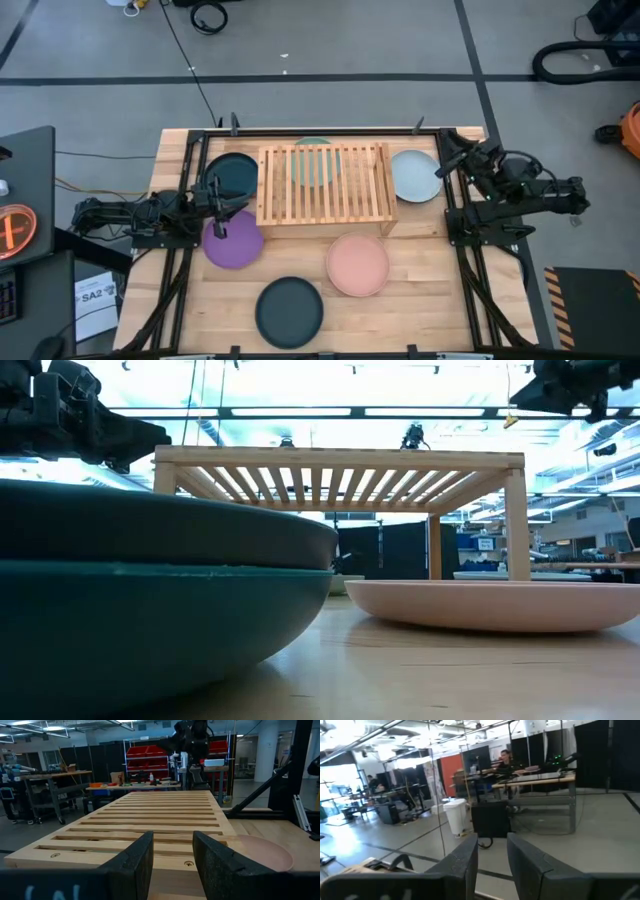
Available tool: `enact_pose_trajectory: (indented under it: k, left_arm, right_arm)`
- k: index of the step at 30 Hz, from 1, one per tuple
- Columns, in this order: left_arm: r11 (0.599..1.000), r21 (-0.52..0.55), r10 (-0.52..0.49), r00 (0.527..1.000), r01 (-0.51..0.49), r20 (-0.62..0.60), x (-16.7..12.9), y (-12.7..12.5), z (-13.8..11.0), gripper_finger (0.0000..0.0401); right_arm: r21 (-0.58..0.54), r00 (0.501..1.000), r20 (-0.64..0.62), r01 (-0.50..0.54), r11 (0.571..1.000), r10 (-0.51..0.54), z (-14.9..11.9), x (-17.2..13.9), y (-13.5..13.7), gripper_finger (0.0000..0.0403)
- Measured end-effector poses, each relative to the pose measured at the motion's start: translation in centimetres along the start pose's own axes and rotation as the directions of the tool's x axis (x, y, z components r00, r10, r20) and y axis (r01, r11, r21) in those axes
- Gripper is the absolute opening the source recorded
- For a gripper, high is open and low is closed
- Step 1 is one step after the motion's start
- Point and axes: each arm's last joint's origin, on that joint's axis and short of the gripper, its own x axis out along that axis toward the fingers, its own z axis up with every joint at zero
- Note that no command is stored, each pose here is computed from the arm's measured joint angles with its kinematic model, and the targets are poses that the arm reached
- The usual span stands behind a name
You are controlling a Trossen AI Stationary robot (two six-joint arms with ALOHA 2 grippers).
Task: Place and stack plates onto a shelf
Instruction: Put the light blue plate on the shelf
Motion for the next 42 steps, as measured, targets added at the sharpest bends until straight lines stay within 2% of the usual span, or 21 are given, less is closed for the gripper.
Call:
enact_pose_trajectory:
  k: [3, 7, 12, 16, 20, 28, 35, 42]
  left_arm:
    - [1.0, 0.0, -0.001, 1.0, 0.001, 0.0, 0.0, 0.0, 0.0, 0.0144]
    - [1.0, 0.0, -0.001, 1.0, 0.001, 0.0, 0.0, 0.0, 0.0, 0.0144]
    - [1.0, 0.0, 0.0, 1.0, 0.0, 0.0, 0.0, 0.0, 0.0, 0.0144]
    - [1.0, -0.001, 0.0, 1.0, 0.0, 0.0, 0.0, 0.0, 0.0, 0.0144]
    - [1.0, -0.001, -0.001, 1.0, 0.001, 0.0, 0.0, 0.0, 0.0, 0.0144]
    - [1.0, -0.001, -0.001, 1.0, 0.001, 0.0, 0.0, 0.0, 0.0, 0.0144]
    - [1.0, -0.001, -0.001, 1.0, 0.001, 0.0, 0.0, 0.0, 0.0, 0.0144]
    - [1.0, -0.001, -0.001, 1.0, 0.001, 0.0, 0.0, 0.0, 0.0, 0.0144]
  right_arm:
    - [0.004, 0.999, -0.01, -0.031, 1.0, 0.031, 0.1, 0.7, 0.8, 0.011]
    - [-0.036, 0.997, -0.072, -0.043, 0.998, 0.04, -1.2, 2.4, 2.2, 0.011]
    - [-0.137, 0.986, -0.158, 0.029, 0.99, -0.051, -2.6, 5.2, 2.3, 0.011]
    - [-0.171, 0.958, -0.255, 0.088, 0.981, -0.13, -1.5, 7.5, 1.0, 0.011]
    - [-0.196, 0.887, -0.426, 0.1, 0.975, -0.177, -0.3, 9.4, -0.9, 0.011]
    - [-0.159, 0.768, -0.628, 0.032, 0.987, -0.126, 0.4, 14.0, -4.2, 0.011]
    - [-0.075, 0.643, -0.766, -0.076, 0.994, -0.009, -2.2, 17.1, -6.5, 0.011]
    - [-0.143, 0.439, -0.896, -0.151, 0.978, -0.063, -5.5, 17.7, -7.7, 0.011]
